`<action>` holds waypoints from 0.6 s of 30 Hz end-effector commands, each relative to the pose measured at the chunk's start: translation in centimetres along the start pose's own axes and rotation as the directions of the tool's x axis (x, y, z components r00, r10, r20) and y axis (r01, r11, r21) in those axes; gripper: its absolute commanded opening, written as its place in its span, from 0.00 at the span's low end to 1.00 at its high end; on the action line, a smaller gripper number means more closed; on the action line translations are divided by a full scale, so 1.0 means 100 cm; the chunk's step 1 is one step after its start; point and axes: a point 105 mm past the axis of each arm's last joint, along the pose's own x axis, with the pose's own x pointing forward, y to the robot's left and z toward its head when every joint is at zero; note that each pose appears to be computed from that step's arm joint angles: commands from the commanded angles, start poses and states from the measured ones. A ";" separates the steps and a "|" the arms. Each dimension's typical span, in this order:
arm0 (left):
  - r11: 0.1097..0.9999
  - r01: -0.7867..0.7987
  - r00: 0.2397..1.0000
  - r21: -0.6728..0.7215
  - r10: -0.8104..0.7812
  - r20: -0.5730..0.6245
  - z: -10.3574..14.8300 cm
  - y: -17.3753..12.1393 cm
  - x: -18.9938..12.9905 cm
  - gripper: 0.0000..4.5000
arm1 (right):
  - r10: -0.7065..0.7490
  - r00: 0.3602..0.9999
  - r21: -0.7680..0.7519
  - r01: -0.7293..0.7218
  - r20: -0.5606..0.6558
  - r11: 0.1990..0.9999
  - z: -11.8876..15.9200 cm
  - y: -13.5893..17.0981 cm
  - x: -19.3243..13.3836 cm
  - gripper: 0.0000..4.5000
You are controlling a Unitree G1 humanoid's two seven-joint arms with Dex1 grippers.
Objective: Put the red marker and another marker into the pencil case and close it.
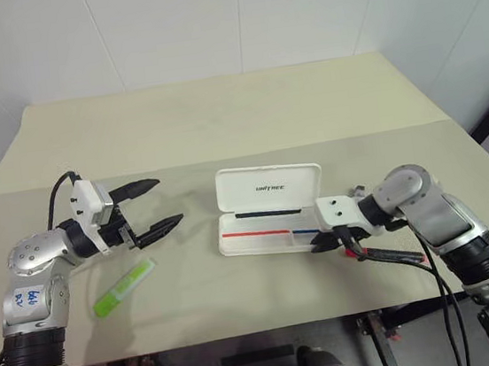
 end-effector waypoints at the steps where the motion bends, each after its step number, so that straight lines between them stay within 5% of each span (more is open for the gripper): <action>1: 1.000 -0.002 1.000 0.008 0.002 0.011 0.003 0.001 -0.001 1.00 | 0.004 1.000 -0.036 -0.005 -0.028 0.999 -0.002 0.002 -0.003 0.01; 8: 1.000 0.001 1.000 0.000 -0.001 0.015 0.002 -0.003 0.000 1.00 | 0.009 1.000 -0.049 -0.009 -0.003 0.999 0.003 -0.001 0.001 0.01; 15: 1.000 -0.005 1.000 -0.005 0.005 0.016 0.001 -0.004 -0.001 1.00 | 0.038 0.997 -0.086 -0.032 0.067 0.996 0.017 0.004 -0.002 0.49; 18: 1.000 -0.005 1.000 -0.010 0.005 0.015 0.000 -0.005 -0.002 1.00 | 0.047 0.994 -0.094 -0.038 0.097 0.995 0.025 0.005 -0.006 0.49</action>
